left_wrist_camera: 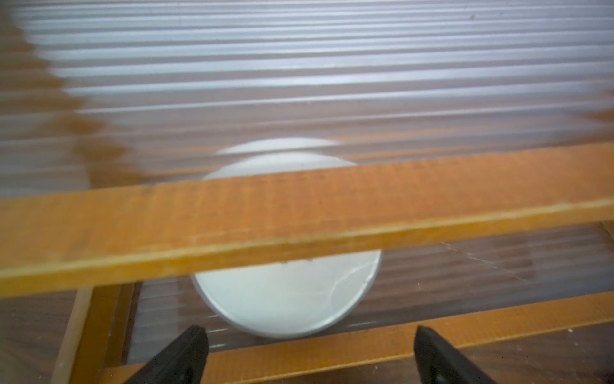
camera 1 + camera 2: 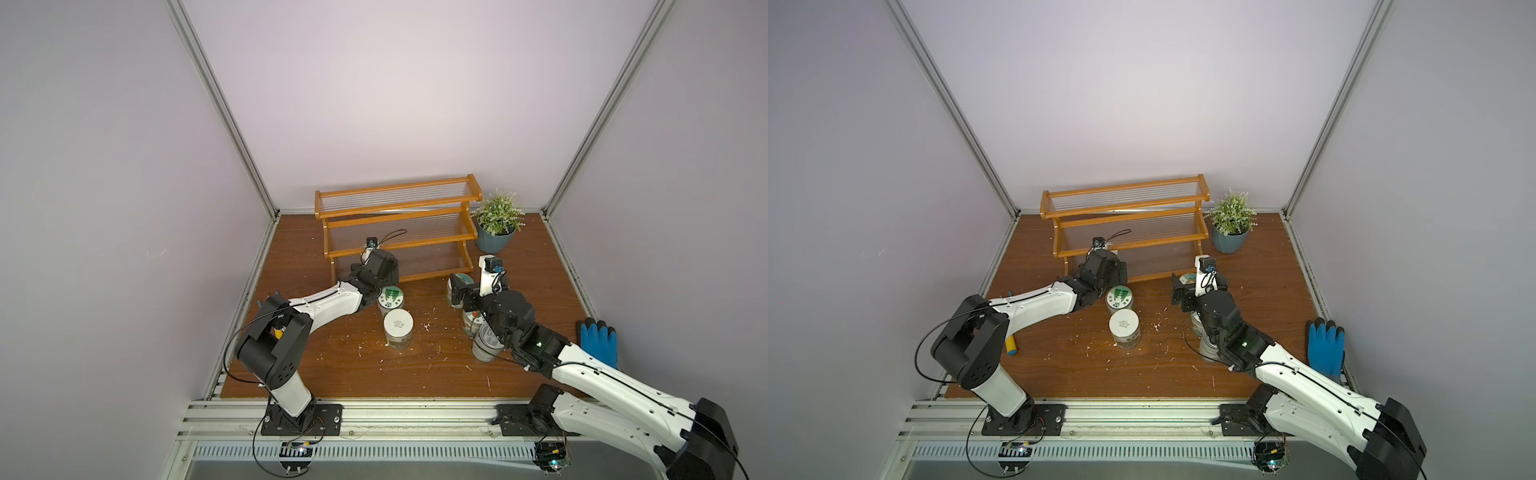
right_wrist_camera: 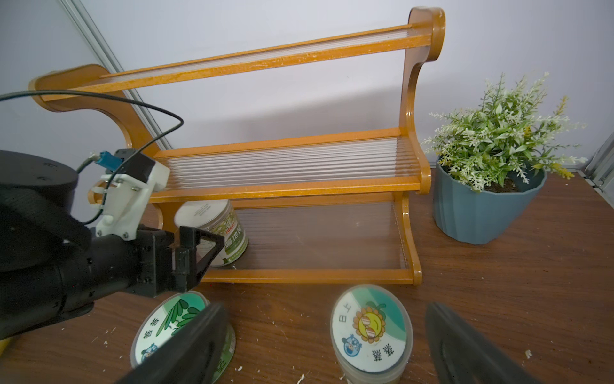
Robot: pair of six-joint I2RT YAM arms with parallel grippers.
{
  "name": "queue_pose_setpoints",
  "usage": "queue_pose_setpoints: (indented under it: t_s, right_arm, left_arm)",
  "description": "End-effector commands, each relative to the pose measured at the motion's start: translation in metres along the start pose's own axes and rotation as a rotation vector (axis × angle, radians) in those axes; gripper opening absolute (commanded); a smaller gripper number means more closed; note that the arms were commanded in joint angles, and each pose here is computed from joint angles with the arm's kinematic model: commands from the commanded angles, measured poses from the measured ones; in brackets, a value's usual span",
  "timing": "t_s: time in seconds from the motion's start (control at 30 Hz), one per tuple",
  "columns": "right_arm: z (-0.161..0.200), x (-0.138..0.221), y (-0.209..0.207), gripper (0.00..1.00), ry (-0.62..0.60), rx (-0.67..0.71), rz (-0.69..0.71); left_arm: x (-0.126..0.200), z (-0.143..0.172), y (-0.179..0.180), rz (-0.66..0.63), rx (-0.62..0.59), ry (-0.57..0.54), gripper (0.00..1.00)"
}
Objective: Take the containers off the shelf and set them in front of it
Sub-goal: 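Pick up a container from the shelf.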
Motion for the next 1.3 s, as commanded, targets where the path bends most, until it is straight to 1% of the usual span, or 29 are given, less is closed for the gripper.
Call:
queue_pose_setpoints:
  t_s: [0.0,0.3,0.37,0.5,0.77,0.9,1.07,1.27]
  right_arm:
    - [-0.022,0.001,0.010,0.99,-0.047,-0.027,-0.033]
    - [-0.021,-0.001,0.012,0.99,-0.043,-0.030,-0.037]
    - [-0.021,-0.001,0.013,0.99,-0.042,-0.028,-0.037]
    - [-0.021,-0.002,0.013,0.99,-0.040,-0.022,-0.036]
    - [-0.019,-0.003,0.013,0.99,-0.040,-0.026,-0.037]
    - [-0.018,-0.003,0.013,0.99,-0.038,-0.023,-0.037]
    - [-0.018,-0.002,0.012,0.99,-0.039,-0.019,-0.034]
    - [-0.018,-0.002,0.012,0.99,-0.037,-0.019,-0.033]
  left_arm:
    - [-0.007,-0.008,0.004,-0.027,0.002,-0.026,1.00]
    - [-0.018,-0.014,-0.001,-0.039,-0.020,-0.052,1.00]
    - [-0.019,-0.015,0.003,-0.061,-0.023,-0.060,1.00]
    - [-0.020,-0.014,0.010,-0.105,-0.019,-0.072,1.00]
    - [-0.029,-0.008,0.004,-0.109,-0.013,-0.082,1.00]
    - [-0.033,-0.006,0.005,-0.144,-0.010,-0.082,1.00]
    - [-0.032,-0.010,0.010,-0.176,0.002,-0.114,1.00]
    - [-0.035,-0.016,0.008,-0.175,0.004,-0.145,1.00]
Point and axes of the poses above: each gripper's point midway between its finger pads, its own x axis back along the fingers, its own y axis along the line the jaws close on, z = x × y, the point moved 1 cm from there along x, back along the fingers, and after that the axes turned 10 degrees about -x, right-handed, at the moved point
